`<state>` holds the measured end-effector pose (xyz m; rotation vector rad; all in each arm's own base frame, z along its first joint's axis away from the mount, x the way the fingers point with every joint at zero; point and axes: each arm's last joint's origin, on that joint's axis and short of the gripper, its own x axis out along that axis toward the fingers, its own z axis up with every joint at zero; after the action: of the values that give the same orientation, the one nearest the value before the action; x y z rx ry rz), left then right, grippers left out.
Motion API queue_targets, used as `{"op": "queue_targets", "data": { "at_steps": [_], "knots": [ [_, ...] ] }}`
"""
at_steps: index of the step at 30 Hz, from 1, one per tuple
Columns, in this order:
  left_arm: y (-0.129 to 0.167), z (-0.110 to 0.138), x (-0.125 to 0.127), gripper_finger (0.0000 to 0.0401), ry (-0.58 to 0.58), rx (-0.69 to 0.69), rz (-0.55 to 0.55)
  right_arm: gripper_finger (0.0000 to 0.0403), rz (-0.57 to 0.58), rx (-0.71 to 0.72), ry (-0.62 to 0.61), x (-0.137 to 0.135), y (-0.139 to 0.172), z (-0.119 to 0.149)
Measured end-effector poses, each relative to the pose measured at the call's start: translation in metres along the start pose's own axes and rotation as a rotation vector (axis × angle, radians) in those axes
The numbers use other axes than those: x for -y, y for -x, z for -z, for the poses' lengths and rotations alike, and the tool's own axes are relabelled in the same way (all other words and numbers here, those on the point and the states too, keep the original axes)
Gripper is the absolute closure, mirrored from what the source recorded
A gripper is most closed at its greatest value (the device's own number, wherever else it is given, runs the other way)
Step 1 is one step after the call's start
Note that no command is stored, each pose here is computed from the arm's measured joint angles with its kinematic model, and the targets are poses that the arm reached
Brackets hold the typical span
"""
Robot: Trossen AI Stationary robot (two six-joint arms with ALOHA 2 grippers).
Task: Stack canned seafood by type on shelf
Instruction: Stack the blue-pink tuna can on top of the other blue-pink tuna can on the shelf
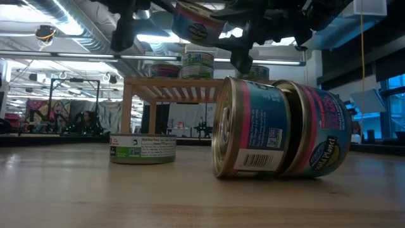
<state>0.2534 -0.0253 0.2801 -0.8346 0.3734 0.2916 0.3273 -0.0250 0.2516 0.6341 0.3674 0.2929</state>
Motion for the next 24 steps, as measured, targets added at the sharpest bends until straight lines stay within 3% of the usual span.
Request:
{"op": "queue_targets", "data": {
  "at_steps": [6,24],
  "knots": [
    [0.0057,-0.0033,0.0050,0.0205,0.053,0.027,0.045,0.0217,0.041,0.003,0.008,0.0020,-0.0001,0.0010],
    [0.0048,-0.0021,0.0049,0.0205,-0.014,0.017,0.045,0.0217,0.050,0.034,0.013,0.0015,-0.0002,-0.0012]
  ]
}}
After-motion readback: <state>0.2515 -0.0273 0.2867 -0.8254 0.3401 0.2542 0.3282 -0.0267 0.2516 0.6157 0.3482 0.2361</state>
